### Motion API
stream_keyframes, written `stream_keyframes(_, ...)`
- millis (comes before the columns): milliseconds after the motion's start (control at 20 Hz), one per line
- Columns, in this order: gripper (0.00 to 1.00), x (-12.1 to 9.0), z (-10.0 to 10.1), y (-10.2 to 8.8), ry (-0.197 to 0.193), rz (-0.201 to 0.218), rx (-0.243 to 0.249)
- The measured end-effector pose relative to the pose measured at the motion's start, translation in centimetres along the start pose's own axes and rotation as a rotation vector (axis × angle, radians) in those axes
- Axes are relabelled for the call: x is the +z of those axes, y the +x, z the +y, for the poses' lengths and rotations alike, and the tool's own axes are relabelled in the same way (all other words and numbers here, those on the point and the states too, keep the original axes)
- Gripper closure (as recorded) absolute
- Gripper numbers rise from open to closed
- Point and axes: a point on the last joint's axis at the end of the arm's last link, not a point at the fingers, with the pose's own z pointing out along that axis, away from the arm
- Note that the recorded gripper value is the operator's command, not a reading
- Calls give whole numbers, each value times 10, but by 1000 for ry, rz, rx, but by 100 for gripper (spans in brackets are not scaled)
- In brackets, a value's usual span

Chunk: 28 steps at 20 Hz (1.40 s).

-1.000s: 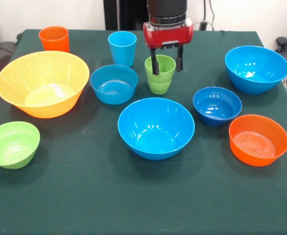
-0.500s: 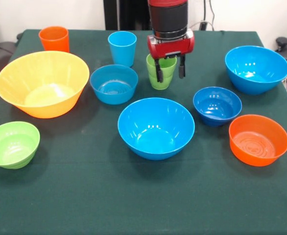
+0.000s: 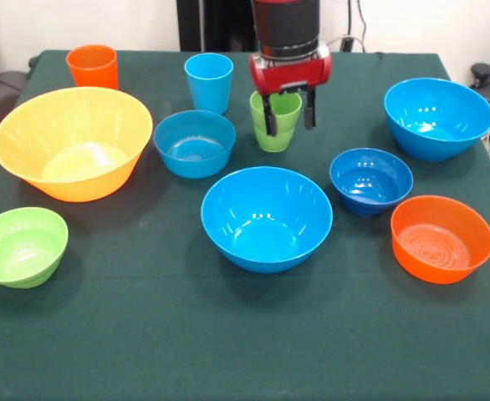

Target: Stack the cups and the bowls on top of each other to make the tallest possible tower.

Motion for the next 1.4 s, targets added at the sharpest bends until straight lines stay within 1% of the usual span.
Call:
stream_keyframes(150,0,-17,0,-8,11,-19,-8)
stream_keyframes(200,0,-29,0,-15,23,-29,-16)
stream_keyframes(300,0,-37,0,-20,33,-33,-22)
stream_keyframes(350,0,-47,0,-25,46,-34,-26)
stream_keyframes(400,0,-51,0,-27,52,-34,-28)
stream_keyframes(650,0,-65,1,-37,66,-37,-30)
stream_keyframes(800,0,-74,2,-43,64,-47,-31)
stream_keyframes(1100,0,-86,-2,-46,67,-46,-27)
stream_keyframes(1400,0,-85,-2,-45,65,-43,-31)
